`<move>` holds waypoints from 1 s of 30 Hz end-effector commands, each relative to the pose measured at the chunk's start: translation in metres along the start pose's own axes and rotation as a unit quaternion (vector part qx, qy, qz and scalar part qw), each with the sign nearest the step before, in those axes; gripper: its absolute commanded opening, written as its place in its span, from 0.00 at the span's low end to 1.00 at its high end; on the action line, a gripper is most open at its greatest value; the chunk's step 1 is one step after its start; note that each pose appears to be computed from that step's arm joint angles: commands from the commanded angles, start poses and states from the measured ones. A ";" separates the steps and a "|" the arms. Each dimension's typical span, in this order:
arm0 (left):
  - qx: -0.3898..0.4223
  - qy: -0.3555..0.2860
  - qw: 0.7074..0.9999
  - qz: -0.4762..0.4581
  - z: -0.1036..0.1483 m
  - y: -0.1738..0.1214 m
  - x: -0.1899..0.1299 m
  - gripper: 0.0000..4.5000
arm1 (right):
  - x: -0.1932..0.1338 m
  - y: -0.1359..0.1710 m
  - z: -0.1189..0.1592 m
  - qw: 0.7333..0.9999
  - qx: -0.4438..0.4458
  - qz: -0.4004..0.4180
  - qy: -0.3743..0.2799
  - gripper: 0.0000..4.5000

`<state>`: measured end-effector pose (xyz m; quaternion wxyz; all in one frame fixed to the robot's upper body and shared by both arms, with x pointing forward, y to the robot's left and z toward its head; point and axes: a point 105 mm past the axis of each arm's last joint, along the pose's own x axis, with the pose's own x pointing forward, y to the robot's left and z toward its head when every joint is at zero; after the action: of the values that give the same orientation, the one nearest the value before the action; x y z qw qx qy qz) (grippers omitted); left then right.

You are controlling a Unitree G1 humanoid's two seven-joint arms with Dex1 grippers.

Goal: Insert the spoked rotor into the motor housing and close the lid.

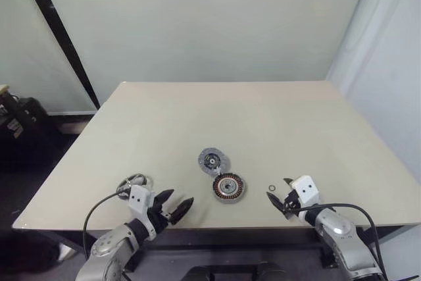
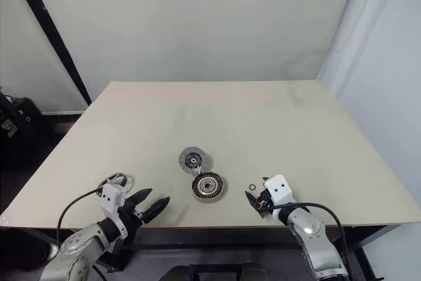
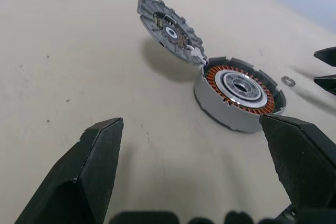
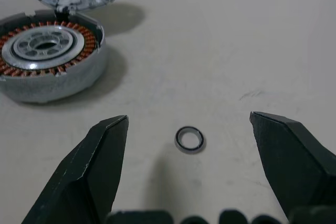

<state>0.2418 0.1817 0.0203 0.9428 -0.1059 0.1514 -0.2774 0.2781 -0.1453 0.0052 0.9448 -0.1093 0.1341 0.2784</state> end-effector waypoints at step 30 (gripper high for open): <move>0.083 0.038 0.986 -0.140 0.016 -0.029 0.026 0.99 | 0.005 -0.021 0.005 0.994 0.069 -0.044 0.074 0.90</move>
<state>0.2484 0.1482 0.0268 0.8935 -0.0475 0.1711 -0.4126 0.2852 -0.1624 0.0007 0.9458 -0.0674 0.2344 0.2145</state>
